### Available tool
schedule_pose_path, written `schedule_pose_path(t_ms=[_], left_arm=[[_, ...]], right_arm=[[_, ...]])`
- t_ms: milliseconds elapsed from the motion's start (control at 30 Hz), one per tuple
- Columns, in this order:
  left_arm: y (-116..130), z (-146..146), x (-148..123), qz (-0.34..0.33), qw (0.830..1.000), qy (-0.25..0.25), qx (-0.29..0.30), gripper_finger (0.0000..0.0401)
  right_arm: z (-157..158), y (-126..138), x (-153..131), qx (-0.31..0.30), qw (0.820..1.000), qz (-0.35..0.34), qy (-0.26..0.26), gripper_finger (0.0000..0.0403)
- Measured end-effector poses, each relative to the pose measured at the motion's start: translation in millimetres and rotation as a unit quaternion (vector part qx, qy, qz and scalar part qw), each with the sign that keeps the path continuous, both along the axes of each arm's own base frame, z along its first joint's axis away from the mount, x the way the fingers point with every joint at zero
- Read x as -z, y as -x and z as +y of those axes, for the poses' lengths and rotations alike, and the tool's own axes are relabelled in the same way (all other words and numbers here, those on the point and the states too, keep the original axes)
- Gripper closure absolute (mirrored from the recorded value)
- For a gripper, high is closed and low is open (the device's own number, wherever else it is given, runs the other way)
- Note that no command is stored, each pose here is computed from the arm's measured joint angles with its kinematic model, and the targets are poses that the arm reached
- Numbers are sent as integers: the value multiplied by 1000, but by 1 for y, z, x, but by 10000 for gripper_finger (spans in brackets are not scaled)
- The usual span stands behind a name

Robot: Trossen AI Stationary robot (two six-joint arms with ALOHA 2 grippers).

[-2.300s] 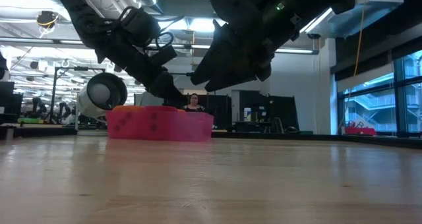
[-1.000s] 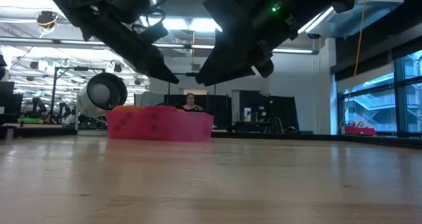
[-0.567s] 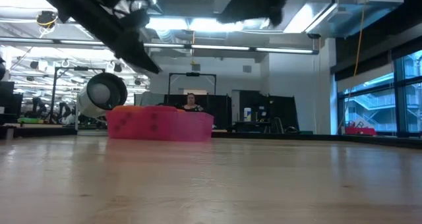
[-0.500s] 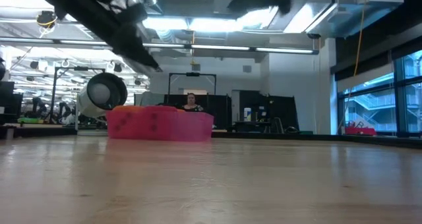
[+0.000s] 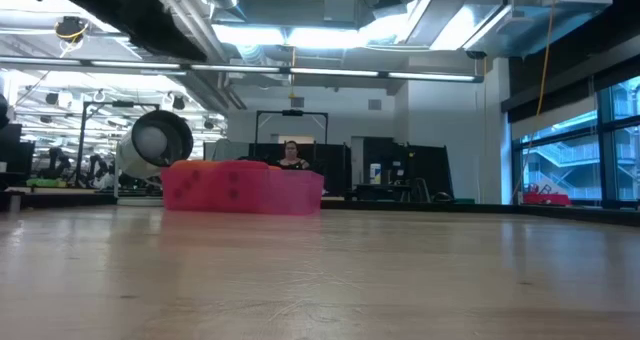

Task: Pick & Place Dice
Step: Return to Home Position

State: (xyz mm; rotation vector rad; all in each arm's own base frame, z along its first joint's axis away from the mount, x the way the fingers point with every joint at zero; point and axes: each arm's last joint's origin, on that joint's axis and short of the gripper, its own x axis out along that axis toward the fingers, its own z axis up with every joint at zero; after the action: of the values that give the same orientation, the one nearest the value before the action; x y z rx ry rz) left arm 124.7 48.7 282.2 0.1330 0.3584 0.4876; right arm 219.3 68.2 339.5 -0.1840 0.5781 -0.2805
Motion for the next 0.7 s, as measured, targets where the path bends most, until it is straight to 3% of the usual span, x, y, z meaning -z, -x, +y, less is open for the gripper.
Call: schedule_pose_path(t_ms=[233,367,533,700], left_arm=[[21,-7,-8,-31,999,-22,3,400],[30,-10,-7,-12,999,-40,9,399],[39,-13,-10,-24,998,-61,8,399],[52,-18,-14,-69,995,-77,14,399]], right_arm=[[5,-6,5,-37,999,17,-21,399],[4,-4,7,-62,997,42,6,399],[-14,16,-4,-10,998,38,49,399],[-26,43,-16,-22,1000,-5,6,399]])
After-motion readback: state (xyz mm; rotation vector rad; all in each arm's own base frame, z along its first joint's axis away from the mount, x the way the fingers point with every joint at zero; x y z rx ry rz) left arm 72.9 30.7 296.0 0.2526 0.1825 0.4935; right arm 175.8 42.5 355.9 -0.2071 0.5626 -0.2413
